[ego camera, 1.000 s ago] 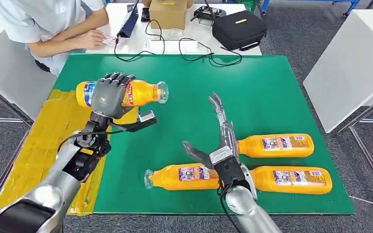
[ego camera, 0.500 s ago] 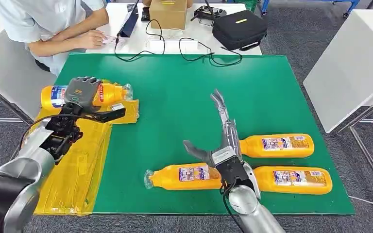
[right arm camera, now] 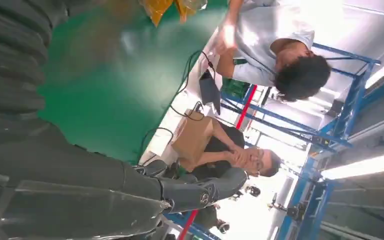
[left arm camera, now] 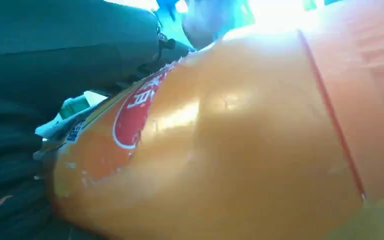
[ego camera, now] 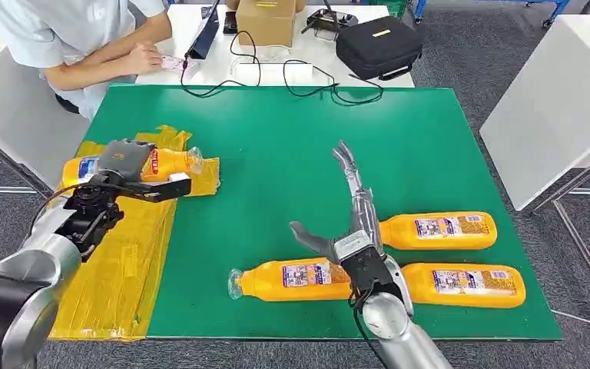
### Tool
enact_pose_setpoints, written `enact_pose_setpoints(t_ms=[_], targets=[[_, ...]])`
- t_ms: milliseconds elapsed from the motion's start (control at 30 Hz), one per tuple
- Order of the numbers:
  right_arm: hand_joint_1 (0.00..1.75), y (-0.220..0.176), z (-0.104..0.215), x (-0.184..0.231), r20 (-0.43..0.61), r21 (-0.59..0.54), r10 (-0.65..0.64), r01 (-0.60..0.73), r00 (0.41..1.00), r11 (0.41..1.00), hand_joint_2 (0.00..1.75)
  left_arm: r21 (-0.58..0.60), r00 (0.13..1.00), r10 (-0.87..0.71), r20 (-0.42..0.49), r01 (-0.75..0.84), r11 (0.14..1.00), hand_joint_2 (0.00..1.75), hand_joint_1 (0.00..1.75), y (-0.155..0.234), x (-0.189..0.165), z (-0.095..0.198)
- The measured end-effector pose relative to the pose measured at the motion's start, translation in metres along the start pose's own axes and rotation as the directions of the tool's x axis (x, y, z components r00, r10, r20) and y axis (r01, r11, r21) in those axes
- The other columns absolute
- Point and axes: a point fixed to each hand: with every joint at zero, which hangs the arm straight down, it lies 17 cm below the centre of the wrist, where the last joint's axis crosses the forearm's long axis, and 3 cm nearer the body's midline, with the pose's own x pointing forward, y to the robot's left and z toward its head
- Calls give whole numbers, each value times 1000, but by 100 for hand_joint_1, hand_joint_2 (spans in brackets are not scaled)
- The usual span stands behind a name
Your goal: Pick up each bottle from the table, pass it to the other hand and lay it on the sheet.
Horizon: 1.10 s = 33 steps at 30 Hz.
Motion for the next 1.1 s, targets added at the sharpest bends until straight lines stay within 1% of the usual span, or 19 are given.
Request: enact_pose_setpoints(t_ms=[100,267,300,333,367,567,800,1033,1067,1100], targets=[[0,1,-2,-1,-4,9,2,-2,1000,1000,175,-63,995,92,34,-90,994,175,175,-16,19,3],[0,1,-2,-4,-12,12,5,-5,1000,1000,175,-92,986,160,44,-155,984,175,175,-30,35,8],[0,2,-2,-5,-16,15,6,-6,1000,1000,175,-97,984,171,45,-166,981,175,141,-33,38,10],[0,2,-1,-6,-18,18,7,-6,1000,1000,175,-100,983,178,46,-172,980,175,82,-37,40,11],[0,3,-1,-7,-20,21,8,-8,1000,1000,175,-102,982,183,45,-177,979,175,0,-40,41,12],[0,4,2,-12,-14,40,88,-88,996,995,175,-114,979,201,31,-197,974,175,0,-54,48,18],[0,9,4,-17,-12,72,164,-162,986,984,175,-201,982,191,7,-185,962,175,0,-78,49,27],[0,8,5,-19,-10,74,181,-180,983,981,175,-211,981,193,8,-187,959,175,0,-81,50,28],[0,8,5,-19,-10,74,182,-180,983,981,175,-211,981,193,8,-187,959,0,0,-81,51,28],[0,8,5,-19,-10,74,182,-180,983,981,175,-211,981,193,8,-187,959,0,0,-81,51,28]])
